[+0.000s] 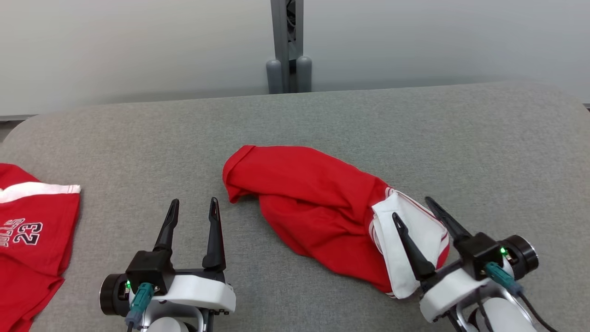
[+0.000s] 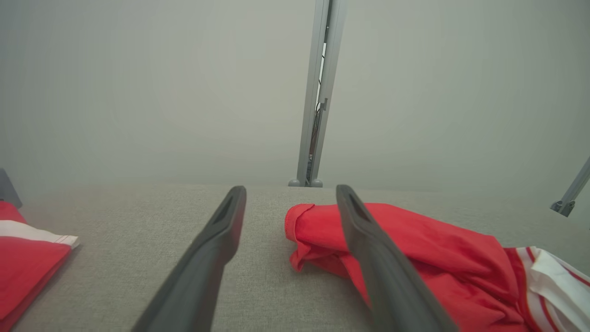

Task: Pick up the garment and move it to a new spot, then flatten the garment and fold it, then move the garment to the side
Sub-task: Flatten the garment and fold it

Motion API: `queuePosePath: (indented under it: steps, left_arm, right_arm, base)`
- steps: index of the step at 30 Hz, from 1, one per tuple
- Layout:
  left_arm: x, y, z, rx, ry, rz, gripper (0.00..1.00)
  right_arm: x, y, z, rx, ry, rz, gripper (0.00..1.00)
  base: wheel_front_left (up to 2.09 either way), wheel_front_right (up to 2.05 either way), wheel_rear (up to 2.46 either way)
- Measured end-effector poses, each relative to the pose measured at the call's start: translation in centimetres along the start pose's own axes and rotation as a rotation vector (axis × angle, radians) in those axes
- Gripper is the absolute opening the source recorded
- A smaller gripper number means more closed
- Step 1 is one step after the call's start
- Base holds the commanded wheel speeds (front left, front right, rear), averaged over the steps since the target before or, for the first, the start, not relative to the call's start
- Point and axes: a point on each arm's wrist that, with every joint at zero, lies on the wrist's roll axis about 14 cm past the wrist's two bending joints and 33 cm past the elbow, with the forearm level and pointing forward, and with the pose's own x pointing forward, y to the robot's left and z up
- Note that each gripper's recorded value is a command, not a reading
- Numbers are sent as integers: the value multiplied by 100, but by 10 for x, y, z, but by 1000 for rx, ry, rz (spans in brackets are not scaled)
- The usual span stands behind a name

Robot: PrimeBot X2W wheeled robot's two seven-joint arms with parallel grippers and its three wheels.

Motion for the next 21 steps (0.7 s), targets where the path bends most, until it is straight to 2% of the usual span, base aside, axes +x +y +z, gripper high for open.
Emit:
queuePosePath:
  steps: [8, 13, 14, 15, 16, 21]
  left_arm:
    - [-7, 10, -3, 5, 13, 26, 100]
    - [-10, 19, -6, 9, 22, 52, 100]
    - [-10, 20, -7, 9, 24, 55, 100]
    - [-11, 20, -7, 9, 27, 57, 100]
    - [-11, 21, -8, 7, 29, 60, 100]
    - [-11, 23, -10, 7, 36, 69, 100]
  right_arm:
    - [14, 20, -36, -83, 161, 71, 100]
    - [19, 15, -52, -111, 226, 62, 100]
    - [19, 14, -56, -111, 240, 59, 66]
    - [20, 13, -59, -109, 251, 56, 4]
    - [21, 13, -60, -104, 254, 52, 0]
    - [26, 7, -59, -68, 246, 25, 0]
  base:
    - [0, 0, 0]
    - [0, 0, 0]
    - [0, 0, 0]
    - [0, 0, 0]
    - [0, 0, 0]
    - [0, 0, 0]
